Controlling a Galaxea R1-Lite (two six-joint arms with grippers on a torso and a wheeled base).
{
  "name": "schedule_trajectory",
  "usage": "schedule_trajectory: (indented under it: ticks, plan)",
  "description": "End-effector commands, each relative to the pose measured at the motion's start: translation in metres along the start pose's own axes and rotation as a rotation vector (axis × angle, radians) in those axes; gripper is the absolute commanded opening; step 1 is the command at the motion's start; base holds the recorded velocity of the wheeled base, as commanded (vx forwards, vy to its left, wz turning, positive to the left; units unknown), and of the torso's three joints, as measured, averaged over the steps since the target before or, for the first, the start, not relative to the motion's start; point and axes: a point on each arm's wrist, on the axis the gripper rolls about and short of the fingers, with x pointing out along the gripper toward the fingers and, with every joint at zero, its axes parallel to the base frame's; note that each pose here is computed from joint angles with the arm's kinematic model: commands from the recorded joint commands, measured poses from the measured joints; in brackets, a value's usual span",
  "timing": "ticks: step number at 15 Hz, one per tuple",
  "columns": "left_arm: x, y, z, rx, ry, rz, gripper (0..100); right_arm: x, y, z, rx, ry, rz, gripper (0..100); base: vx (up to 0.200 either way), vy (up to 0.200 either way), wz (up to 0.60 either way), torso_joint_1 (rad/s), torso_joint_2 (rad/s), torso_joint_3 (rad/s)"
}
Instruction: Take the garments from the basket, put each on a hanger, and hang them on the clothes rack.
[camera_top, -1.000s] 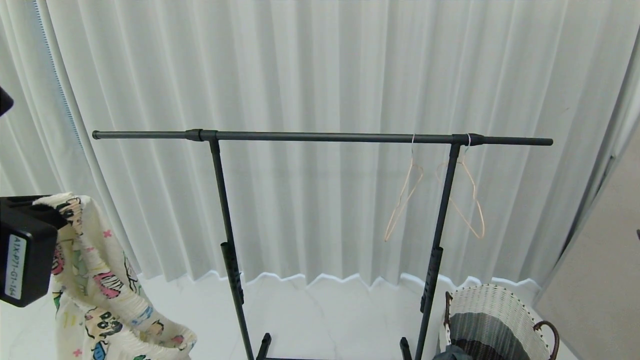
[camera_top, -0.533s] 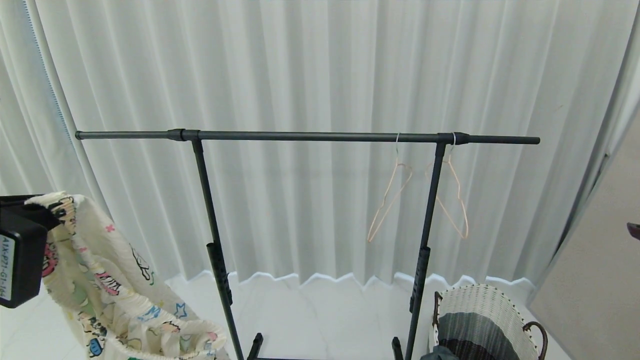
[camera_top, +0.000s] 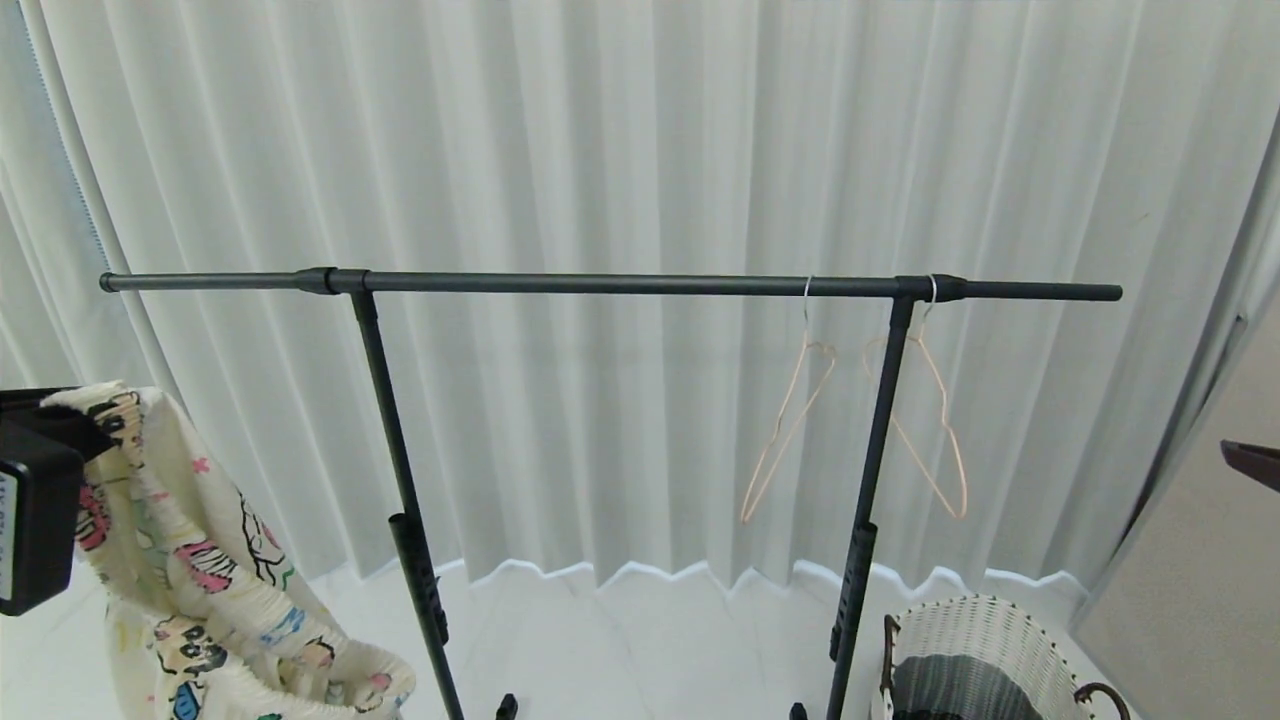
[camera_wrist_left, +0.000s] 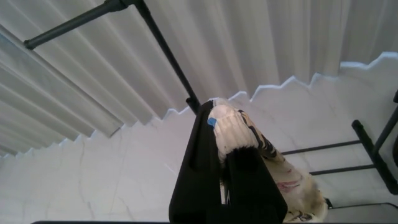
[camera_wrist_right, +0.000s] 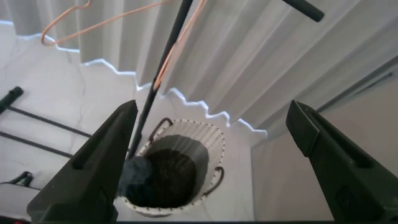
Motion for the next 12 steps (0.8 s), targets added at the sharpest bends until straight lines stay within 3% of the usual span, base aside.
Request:
schedule_trajectory:
  ticks: [1,6,8,12]
  plan:
    - [0.000,0.000,0.000,0.001,0.001,0.001,0,0.006,0.001,0.000,0.017,0.018,0.006,100,0.200,0.000,0.00,0.002,0.00,0.002]
    - [0.000,0.000,0.000,0.001,0.001,0.001,0,0.027,0.007,0.000,0.081,0.093,0.018,100,0.200,0.000,0.00,0.002,0.00,0.003]
    - [0.000,0.000,0.000,0.000,-0.001,-0.001,0,0.053,0.013,-0.002,0.119,0.175,0.027,100,0.200,0.000,0.00,0.000,0.00,0.002]
    - [0.000,-0.001,0.000,0.006,-0.003,-0.008,0,0.111,0.028,-0.003,0.212,0.340,0.021,100,0.000,0.000,0.00,0.000,0.00,0.000]
